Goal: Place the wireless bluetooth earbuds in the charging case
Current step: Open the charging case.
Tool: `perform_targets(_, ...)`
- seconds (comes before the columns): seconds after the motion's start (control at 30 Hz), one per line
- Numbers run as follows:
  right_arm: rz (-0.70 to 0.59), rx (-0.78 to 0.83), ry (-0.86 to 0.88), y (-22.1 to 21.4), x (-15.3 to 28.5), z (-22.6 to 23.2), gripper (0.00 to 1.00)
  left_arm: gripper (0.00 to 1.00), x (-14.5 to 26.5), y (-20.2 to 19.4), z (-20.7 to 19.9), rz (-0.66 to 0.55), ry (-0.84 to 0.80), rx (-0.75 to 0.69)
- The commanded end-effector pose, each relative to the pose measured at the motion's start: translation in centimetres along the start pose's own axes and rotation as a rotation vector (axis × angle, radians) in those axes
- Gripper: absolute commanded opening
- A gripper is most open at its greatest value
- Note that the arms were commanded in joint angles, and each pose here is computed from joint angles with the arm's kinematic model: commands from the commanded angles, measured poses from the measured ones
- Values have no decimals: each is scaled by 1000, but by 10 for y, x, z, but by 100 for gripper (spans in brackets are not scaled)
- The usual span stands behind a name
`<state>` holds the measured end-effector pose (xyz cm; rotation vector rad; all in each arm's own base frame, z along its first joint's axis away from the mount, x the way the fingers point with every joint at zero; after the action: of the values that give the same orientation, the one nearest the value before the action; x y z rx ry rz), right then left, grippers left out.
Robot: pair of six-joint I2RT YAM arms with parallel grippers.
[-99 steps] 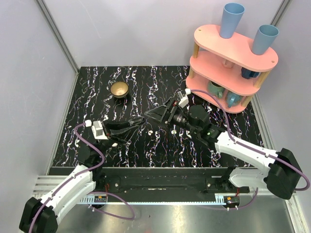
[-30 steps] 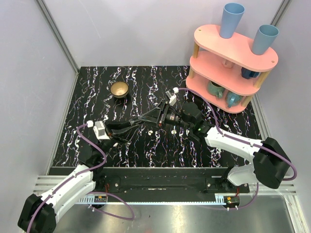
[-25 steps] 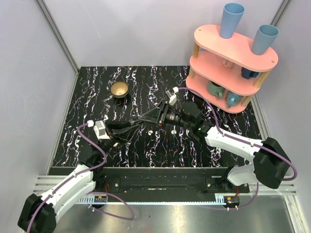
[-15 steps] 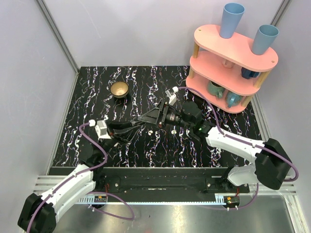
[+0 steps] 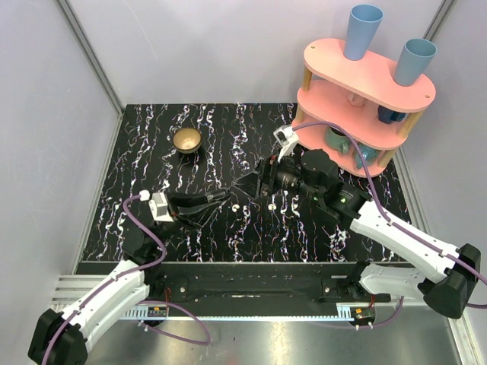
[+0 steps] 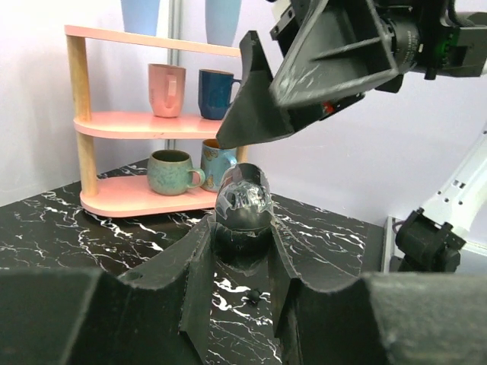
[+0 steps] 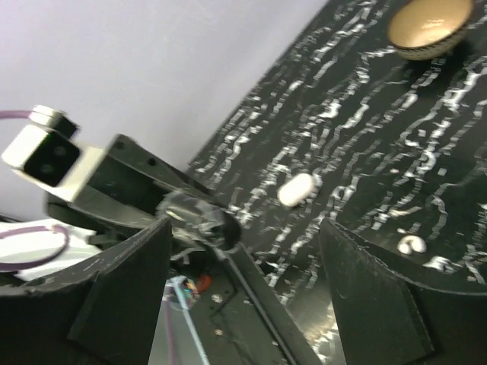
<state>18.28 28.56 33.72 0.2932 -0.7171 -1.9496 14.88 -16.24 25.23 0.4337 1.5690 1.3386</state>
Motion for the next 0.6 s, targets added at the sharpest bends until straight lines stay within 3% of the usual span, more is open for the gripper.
perform_targets(0.0,70,190,-141,-6,8,-25,84,0,-4,18,-11,-75,-108,-42)
perform_targets(0.57,134,196,64,-22,8,3,85,0,-9,18,-15,-101,-161,-25)
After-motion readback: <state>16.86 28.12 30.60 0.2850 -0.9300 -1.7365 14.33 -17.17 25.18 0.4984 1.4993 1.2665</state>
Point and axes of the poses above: each gripper's point midway between its finger pads, its own x axis back along the fingers, its own z axis along the line the jaws close on, y = z × x, the point moved 6 cm from there along x, back along the fingers, and after that the axes turned 15 degrees about -x, right-handed, at the moved point
